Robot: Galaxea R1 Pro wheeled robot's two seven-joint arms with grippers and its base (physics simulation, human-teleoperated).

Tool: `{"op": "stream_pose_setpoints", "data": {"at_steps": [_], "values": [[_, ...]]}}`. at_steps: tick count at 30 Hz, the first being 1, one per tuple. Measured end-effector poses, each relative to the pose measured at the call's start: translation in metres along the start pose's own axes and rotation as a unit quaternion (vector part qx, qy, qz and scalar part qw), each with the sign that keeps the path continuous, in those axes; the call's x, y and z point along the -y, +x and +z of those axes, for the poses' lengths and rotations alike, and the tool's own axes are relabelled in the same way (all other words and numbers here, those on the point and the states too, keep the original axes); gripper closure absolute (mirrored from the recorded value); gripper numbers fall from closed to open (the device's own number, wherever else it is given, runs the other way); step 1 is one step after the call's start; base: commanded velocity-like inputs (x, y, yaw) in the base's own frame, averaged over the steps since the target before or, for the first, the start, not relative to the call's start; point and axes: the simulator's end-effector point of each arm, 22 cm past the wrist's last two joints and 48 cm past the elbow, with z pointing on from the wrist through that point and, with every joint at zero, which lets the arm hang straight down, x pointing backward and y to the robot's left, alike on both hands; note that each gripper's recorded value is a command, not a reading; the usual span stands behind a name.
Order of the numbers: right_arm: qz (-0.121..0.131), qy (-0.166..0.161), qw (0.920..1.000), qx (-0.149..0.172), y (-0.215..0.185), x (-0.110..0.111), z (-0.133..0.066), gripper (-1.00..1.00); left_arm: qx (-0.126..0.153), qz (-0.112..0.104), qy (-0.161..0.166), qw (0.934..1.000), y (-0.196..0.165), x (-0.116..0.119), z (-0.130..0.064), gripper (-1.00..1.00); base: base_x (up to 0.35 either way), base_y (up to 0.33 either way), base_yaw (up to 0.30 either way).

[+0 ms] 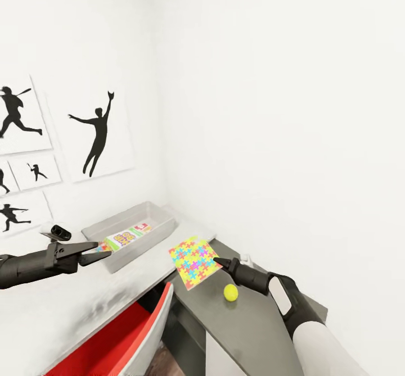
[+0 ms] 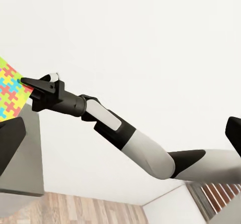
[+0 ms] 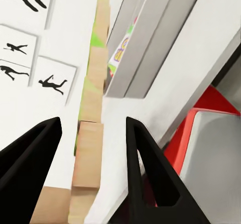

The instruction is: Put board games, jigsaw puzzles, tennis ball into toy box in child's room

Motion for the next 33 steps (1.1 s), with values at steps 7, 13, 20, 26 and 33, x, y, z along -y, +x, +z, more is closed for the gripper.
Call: {"op": "stream_pose_setpoints", "data": {"at_steps": [7,13,20,26,33], "values": [[-0.002,-0.001,1.0,0.001,-0.001,-0.003,-0.001,1.0,0.001,0.002,0.001,1.0,0.0,0.003,0.0,-1.0,0.0,0.0,0.258],[-0.004,-0.002,1.0,0.002,-0.002,-0.005,-0.002,1.0,0.001,0.004,0.002,1.0,0.0,0.005,0.0,-1.0,0.0,0.0,0.258],[-0.006,-0.004,1.0,0.003,-0.003,-0.007,-0.002,1.0,0.001,0.007,0.003,1.0,0.0,0.007,-0.001,-1.0,0.0,0.0,0.241],[-0.006,-0.009,0.9999,0.004,-0.004,-0.01,-0.003,1.0,0.001,0.007,0.003,1.0,-0.001,0.008,0.0,-1.0,0.0,0.0,0.058],[-0.02,-0.051,0.9984,0.012,-0.012,-0.033,-0.007,1.0,0.001,0.006,0.003,1.0,0.0,0.006,0.0,-1.0,0.0,0.0,0.006]]}}
